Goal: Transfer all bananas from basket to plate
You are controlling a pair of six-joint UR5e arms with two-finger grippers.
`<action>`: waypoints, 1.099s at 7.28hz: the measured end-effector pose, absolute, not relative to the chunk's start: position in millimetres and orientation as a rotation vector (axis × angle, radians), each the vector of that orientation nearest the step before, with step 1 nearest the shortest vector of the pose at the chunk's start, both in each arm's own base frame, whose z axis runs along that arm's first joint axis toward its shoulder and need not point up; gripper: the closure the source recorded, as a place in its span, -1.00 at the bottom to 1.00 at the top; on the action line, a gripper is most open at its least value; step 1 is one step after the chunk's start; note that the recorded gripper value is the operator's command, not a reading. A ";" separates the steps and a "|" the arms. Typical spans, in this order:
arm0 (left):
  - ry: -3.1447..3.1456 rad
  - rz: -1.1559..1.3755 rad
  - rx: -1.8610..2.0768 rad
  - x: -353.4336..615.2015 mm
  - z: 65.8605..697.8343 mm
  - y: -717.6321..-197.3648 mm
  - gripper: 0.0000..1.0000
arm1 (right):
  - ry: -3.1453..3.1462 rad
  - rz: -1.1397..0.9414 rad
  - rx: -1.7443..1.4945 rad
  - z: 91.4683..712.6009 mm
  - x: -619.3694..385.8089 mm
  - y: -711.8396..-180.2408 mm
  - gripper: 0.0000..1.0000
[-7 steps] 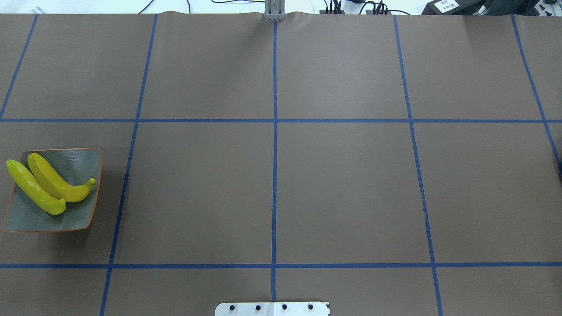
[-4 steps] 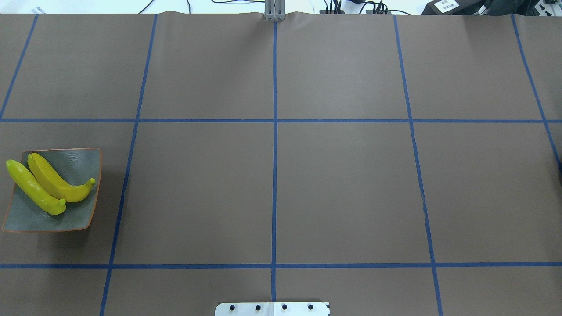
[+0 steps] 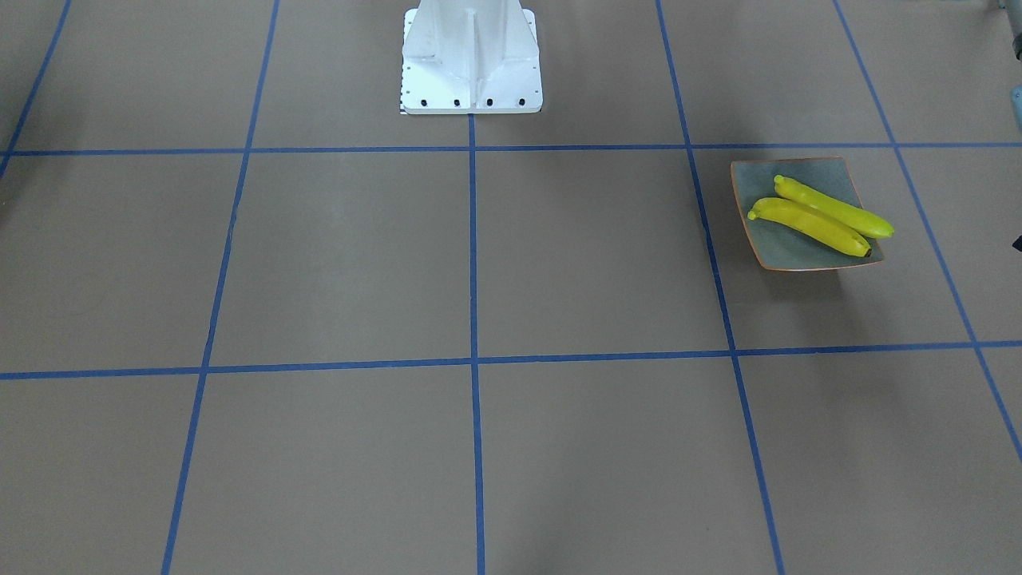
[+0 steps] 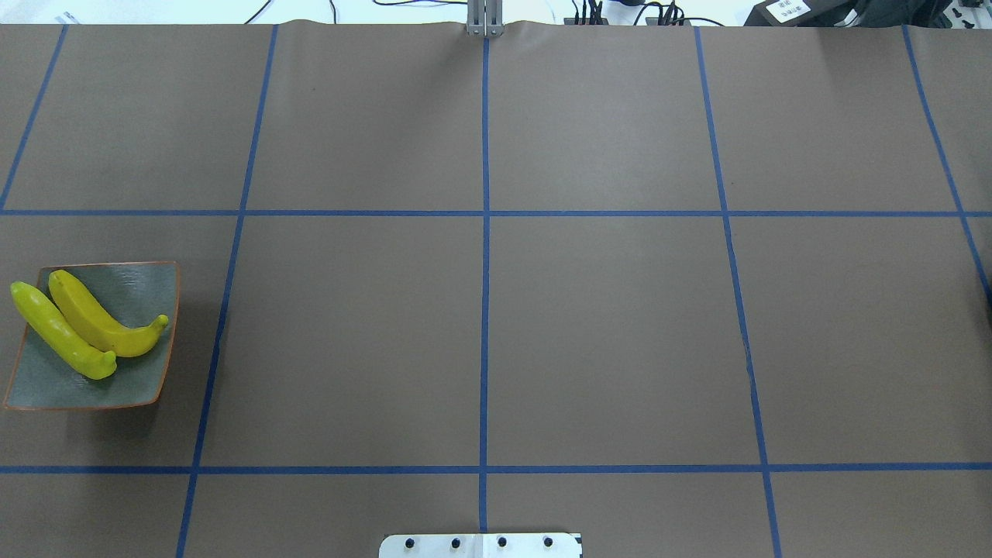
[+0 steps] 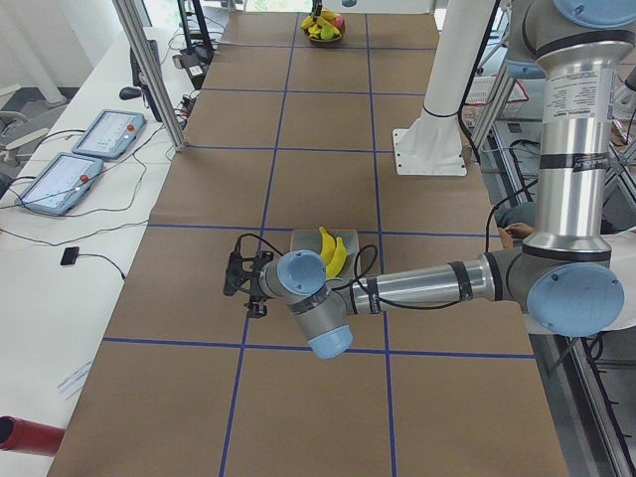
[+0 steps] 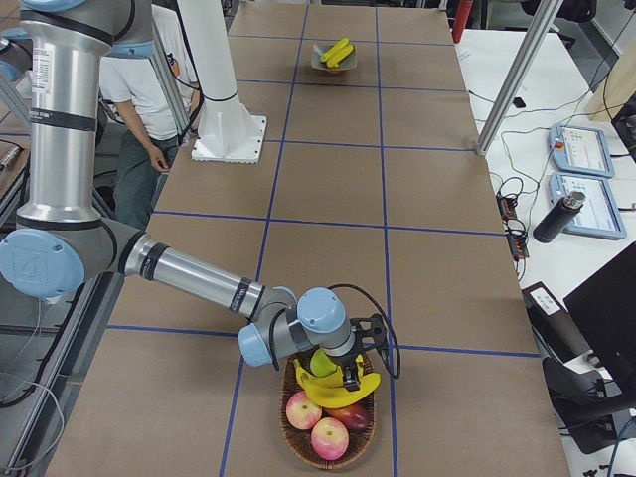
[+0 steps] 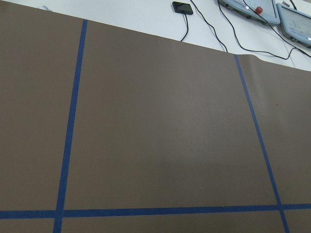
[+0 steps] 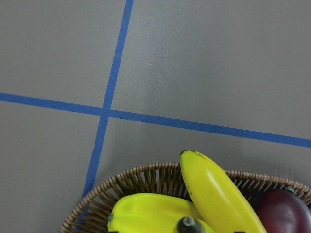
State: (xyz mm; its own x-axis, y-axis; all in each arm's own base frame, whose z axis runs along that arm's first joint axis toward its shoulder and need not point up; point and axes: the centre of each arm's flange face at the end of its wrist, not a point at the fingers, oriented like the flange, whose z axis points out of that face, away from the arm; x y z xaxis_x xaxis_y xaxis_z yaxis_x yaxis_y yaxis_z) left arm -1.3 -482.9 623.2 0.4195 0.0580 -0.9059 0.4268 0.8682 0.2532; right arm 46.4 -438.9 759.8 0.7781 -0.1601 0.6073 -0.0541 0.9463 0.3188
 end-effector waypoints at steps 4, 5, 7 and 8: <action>1.124 -0.250 0.486 -0.8 621.1 -484.5 -1.00 | -0.654 -0.109 0.349 761.0 46.0 -443.7 1.00; 1.124 -0.250 0.488 -1.0 620.3 -484.4 -1.00 | -0.659 -0.118 0.359 754.7 43.7 -451.4 1.00; 1.125 -0.252 0.488 -1.5 619.4 -484.5 -1.00 | -0.671 -0.136 0.374 744.7 40.6 -459.5 1.00; 1.129 -0.259 0.485 -1.3 617.7 -484.7 -1.00 | -0.696 -0.146 0.379 736.6 42.2 -460.6 1.00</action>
